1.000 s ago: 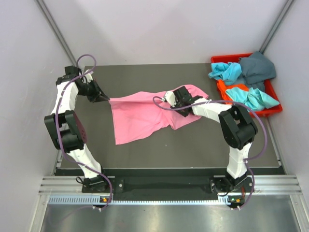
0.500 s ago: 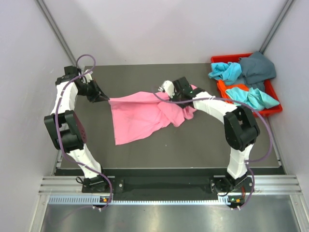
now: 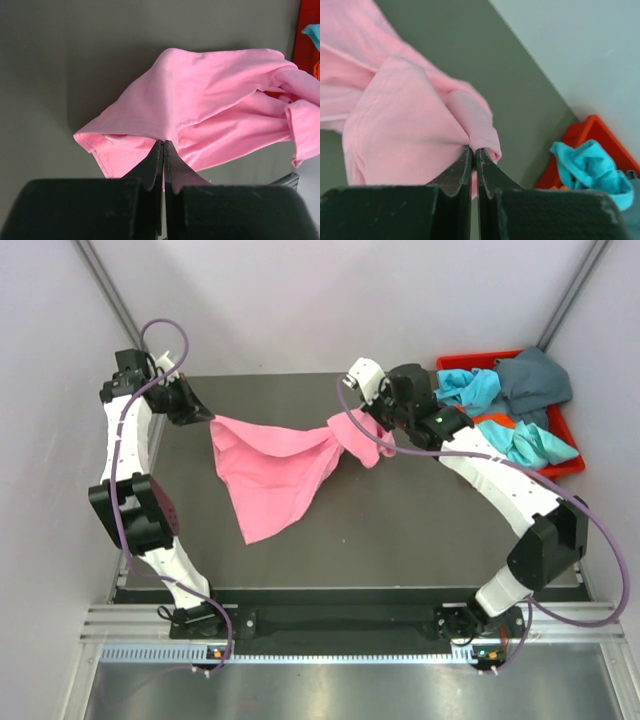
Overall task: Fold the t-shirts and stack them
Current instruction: Flatten the tshirt out
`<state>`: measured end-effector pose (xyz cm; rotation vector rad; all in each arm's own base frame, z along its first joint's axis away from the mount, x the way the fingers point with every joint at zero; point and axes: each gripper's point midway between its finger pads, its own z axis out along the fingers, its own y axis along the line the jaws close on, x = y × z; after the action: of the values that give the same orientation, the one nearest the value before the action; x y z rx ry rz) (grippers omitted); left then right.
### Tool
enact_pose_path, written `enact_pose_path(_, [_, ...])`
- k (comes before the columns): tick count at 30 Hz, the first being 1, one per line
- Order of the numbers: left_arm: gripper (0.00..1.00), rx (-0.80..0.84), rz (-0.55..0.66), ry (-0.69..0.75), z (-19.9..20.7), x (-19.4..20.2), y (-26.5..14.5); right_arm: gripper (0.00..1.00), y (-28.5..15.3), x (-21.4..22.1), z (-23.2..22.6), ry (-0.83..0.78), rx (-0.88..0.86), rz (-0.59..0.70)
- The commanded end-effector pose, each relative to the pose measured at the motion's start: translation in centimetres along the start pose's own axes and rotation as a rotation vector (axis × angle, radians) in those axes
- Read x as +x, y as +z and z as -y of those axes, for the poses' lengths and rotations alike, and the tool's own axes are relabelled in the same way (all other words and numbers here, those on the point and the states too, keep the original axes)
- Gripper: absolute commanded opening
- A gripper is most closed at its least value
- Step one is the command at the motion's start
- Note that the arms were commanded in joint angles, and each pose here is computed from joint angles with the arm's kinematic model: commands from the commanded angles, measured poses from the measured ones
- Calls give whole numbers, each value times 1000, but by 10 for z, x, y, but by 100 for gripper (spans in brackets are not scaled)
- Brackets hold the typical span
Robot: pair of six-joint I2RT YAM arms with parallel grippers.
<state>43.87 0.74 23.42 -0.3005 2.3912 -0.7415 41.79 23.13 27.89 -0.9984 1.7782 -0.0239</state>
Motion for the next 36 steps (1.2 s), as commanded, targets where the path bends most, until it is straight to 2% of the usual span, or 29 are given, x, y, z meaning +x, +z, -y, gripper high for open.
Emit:
enact_pose_path(1, [0, -15, 60, 57, 5, -14, -17, 0, -18, 4, -27, 63, -130, 22])
enact_pose_path(9, [0, -26, 64, 81, 6, -10, -22, 0, -44, 42, -134, 271, -497, -48])
enact_pose_path(10, [0, -26, 64, 79, 6, -10, -22, 0, -48, 39, -151, 275, -566, -41])
enact_pose_path(13, [0, -26, 55, 73, 4, -8, -19, 0, -48, 33, -168, 257, -630, -31])
enact_pose_path(19, [0, -5, 23, 49, 0, -2, -9, 2, -5, 22, -135, 313, -553, -31])
enact_pose_path(23, [0, 14, 2, 30, -3, -1, 0, 0, 32, 44, -133, 336, -532, -117])
enact_pose_path(27, [0, 33, -33, 15, -8, 3, 11, 0, 57, 48, -120, 325, -490, -150])
enact_pose_path(30, [0, 59, -55, -9, -8, 5, 16, 9, 72, 44, -96, 316, -423, -145])
enact_pose_path(33, [0, 73, -72, -24, -9, 8, 24, 3, 85, 52, -85, 345, -399, -157])
enact_pose_path(35, [0, 62, -80, -32, -14, 9, 27, 8, 91, 51, -71, 386, -370, -150])
enact_pose_path(36, [0, 61, -81, -26, -14, 10, 27, 14, 92, 50, -65, 407, -364, -142])
